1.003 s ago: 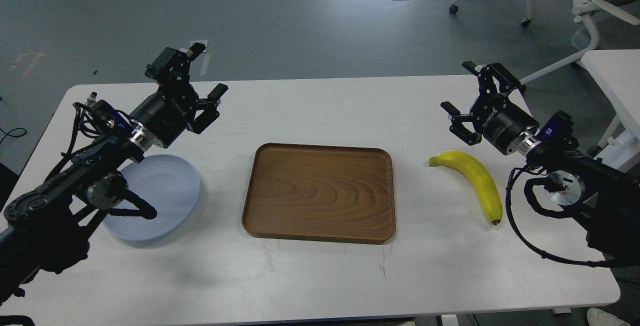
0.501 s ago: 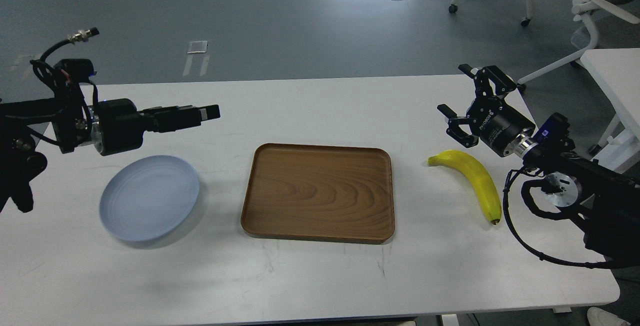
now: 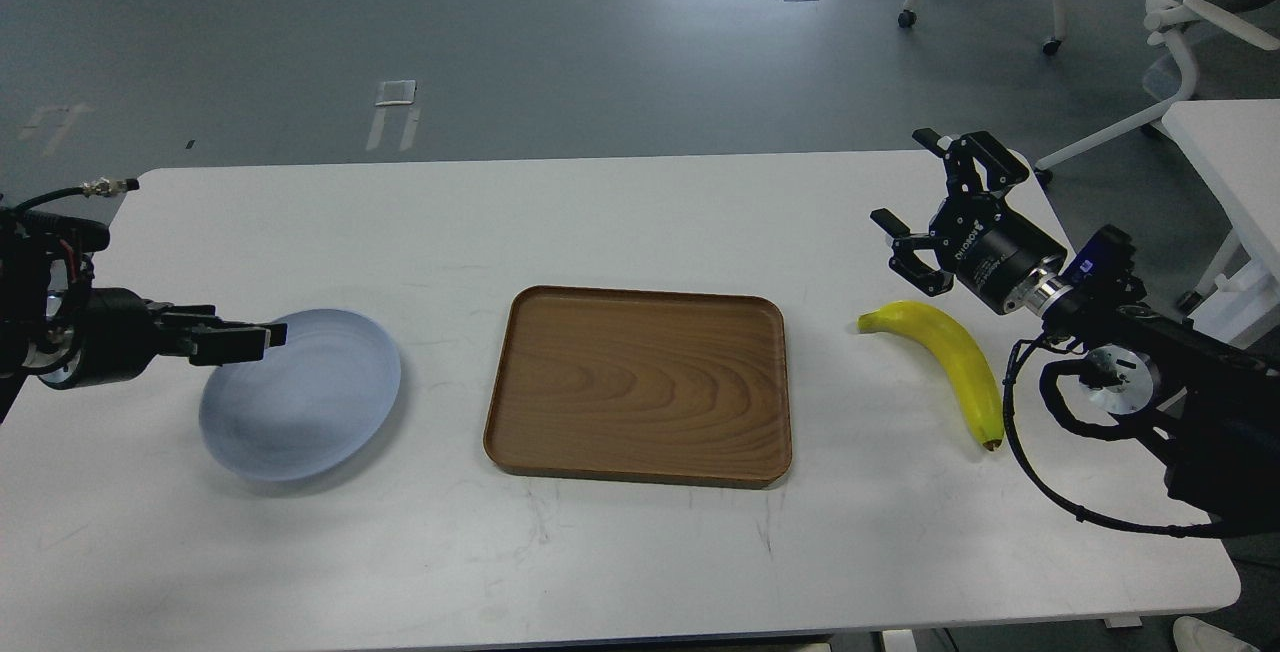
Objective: Place banana on plate with both arms
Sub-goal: 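Grip the plate rim with the left gripper and lift it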
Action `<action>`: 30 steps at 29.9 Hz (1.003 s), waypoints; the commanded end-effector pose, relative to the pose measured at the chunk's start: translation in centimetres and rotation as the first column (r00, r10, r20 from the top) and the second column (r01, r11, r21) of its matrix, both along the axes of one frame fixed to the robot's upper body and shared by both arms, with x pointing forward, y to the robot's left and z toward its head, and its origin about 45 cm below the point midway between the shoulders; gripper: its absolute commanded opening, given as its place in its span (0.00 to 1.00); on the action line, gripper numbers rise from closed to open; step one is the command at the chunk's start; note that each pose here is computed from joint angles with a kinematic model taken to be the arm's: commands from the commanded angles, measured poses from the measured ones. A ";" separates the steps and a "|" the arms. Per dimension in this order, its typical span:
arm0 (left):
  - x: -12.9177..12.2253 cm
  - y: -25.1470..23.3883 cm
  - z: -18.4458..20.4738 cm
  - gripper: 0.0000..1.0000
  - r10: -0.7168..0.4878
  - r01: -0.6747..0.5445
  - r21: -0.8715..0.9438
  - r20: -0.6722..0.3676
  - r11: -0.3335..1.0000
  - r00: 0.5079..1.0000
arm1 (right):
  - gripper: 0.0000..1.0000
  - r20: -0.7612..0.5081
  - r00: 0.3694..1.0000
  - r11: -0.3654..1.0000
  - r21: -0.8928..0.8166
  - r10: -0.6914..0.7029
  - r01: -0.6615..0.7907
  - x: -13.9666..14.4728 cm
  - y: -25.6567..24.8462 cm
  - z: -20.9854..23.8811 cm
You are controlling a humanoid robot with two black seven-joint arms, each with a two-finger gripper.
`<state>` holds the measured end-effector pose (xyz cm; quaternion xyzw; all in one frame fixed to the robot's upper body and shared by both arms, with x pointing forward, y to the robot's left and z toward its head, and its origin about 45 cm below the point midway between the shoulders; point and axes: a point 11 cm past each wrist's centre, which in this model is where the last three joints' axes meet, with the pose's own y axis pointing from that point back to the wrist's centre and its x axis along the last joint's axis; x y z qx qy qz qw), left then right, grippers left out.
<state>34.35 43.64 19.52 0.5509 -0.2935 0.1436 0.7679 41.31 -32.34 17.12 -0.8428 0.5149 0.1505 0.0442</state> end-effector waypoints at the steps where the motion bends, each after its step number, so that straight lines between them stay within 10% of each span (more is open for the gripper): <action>1: -0.8 0.8 -1.4 0.99 0.040 -0.041 -0.010 -0.034 0.999 0.999 | 1.00 -0.002 1.000 1.000 0.000 -0.001 0.001 0.0 0.0 -0.1; 30: -2.4 3.6 -5.7 0.89 0.159 -0.158 0.017 -0.066 0.987 0.985 | 1.00 -0.004 1.000 1.000 -0.001 0.000 0.000 -0.1 0.0 -0.2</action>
